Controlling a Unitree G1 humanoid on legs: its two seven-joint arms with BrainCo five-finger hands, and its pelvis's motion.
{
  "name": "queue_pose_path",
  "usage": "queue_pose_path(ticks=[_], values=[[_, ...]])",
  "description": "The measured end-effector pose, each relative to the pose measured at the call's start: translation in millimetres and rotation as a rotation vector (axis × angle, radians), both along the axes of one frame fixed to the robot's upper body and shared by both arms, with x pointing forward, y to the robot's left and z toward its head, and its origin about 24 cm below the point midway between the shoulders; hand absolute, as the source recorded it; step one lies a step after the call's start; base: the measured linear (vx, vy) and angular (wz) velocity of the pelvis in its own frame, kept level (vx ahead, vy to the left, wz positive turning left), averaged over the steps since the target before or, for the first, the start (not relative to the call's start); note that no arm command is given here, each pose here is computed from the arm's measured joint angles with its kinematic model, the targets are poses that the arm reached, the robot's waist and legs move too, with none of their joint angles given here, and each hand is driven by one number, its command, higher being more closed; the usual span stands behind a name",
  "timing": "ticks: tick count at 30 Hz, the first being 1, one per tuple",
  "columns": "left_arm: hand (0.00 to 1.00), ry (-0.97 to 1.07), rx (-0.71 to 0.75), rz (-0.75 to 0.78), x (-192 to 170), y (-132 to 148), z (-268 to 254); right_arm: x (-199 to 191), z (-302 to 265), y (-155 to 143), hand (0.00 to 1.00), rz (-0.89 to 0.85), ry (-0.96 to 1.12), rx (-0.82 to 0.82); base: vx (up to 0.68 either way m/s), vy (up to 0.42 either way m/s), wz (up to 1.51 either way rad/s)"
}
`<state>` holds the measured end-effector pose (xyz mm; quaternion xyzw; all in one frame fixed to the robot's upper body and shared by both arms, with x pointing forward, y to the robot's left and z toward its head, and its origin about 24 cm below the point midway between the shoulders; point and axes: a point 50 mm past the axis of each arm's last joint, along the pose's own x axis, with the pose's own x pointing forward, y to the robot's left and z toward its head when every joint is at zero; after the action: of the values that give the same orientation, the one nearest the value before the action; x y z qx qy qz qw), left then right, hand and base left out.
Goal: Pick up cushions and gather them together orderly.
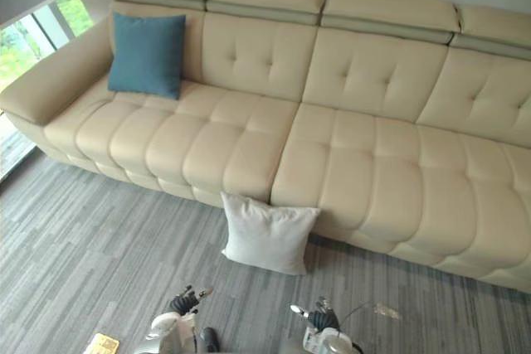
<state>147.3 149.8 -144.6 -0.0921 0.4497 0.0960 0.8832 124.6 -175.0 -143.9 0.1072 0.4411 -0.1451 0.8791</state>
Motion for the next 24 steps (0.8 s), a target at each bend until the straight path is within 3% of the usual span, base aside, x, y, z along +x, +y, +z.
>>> queue_pose_path(ticks=[7, 17, 24], values=[[0.0, 0.019, 0.005, -0.002, -5.0, 1.7, -2.2, -0.1, -1.1, -1.6, 0.0, 0.024, 0.009, -0.009, -0.02, 0.028, -0.28], [0.0, 0.024, -0.003, -0.004, -4.6, -0.5, -2.4, -14.1, -6.7, -16.4, 0.0, -0.045, 0.062, -0.019, 0.18, -0.126, 0.12], [0.0, 0.023, -0.01, -0.004, -3.7, 0.3, -2.4, -15.5, -6.0, -20.9, 0.0, -0.053, 0.063, -0.031, 0.07, 0.079, -0.02]])
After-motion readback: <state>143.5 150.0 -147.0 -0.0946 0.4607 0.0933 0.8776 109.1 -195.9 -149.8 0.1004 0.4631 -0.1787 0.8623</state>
